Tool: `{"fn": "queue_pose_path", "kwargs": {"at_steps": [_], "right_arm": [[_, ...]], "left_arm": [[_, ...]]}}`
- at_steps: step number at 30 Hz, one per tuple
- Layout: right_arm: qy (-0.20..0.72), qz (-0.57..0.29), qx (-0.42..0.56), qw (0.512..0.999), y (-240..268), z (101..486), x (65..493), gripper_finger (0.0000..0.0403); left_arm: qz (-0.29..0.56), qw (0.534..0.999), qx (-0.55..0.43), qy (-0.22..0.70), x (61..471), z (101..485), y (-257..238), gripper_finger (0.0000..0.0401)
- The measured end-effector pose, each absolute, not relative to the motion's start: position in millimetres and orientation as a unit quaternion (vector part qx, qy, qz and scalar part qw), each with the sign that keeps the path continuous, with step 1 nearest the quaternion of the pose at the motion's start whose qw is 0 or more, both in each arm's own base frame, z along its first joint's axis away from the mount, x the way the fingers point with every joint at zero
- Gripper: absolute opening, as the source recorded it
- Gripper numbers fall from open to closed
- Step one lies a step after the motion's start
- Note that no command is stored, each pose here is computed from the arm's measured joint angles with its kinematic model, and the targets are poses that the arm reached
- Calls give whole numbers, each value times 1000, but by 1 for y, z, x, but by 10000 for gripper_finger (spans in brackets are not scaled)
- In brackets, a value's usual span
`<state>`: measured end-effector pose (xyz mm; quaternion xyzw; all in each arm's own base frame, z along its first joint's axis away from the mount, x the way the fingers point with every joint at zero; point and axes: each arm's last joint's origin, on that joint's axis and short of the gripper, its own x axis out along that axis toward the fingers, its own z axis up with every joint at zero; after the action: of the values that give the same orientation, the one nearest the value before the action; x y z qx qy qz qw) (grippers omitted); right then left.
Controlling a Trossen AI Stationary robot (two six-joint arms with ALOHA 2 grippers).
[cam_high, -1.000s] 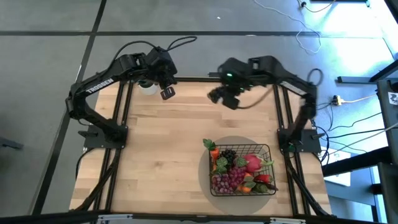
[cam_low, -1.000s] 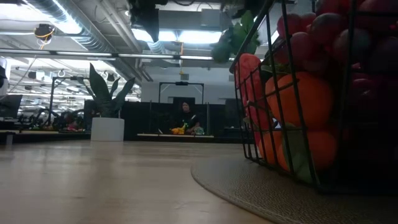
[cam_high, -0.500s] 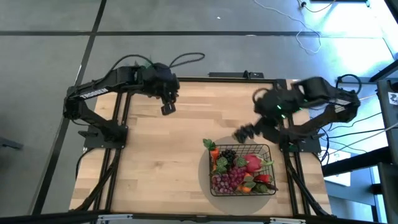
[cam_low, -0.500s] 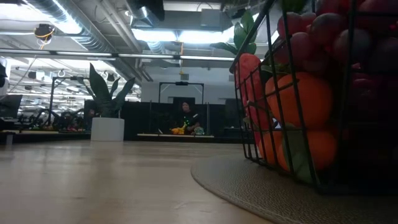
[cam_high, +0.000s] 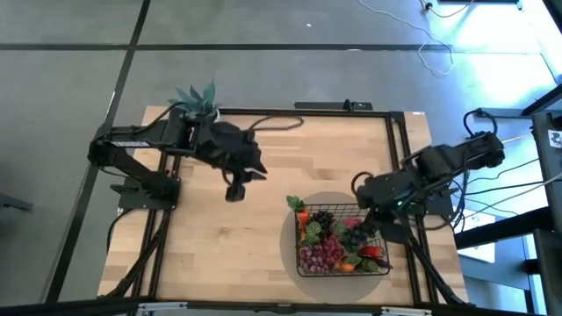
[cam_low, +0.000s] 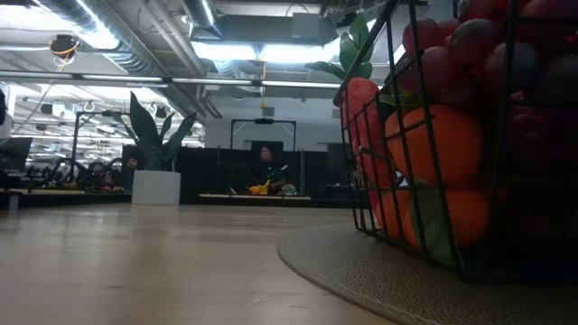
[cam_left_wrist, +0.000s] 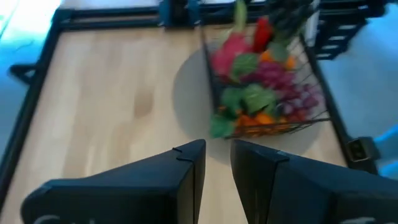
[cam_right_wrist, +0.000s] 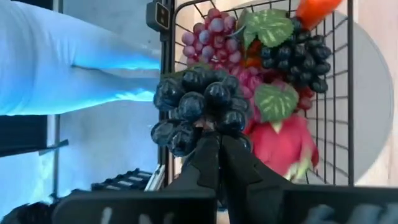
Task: Build produce basket
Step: Put the black grapes into the wire basket
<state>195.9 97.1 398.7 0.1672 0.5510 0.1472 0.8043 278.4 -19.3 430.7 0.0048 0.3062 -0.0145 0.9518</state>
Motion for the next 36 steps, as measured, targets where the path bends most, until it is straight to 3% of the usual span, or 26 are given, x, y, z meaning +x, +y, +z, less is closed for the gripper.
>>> {"fn": "queue_pose_path", "kwargs": {"at_steps": [16, 30, 36], "right_arm": [[502, 178, 177, 827, 118, 314, 231, 0], [537, 166, 196, 804, 115, 294, 229, 4], [536, 168, 194, 804, 115, 294, 229, 52]], "left_arm": [[-76, 950, -4, 304, 273, 431, -62, 66], [-83, 947, -15, 309, 270, 431, -70, 66], [-83, 947, -17, 309, 270, 431, -70, 66]]}}
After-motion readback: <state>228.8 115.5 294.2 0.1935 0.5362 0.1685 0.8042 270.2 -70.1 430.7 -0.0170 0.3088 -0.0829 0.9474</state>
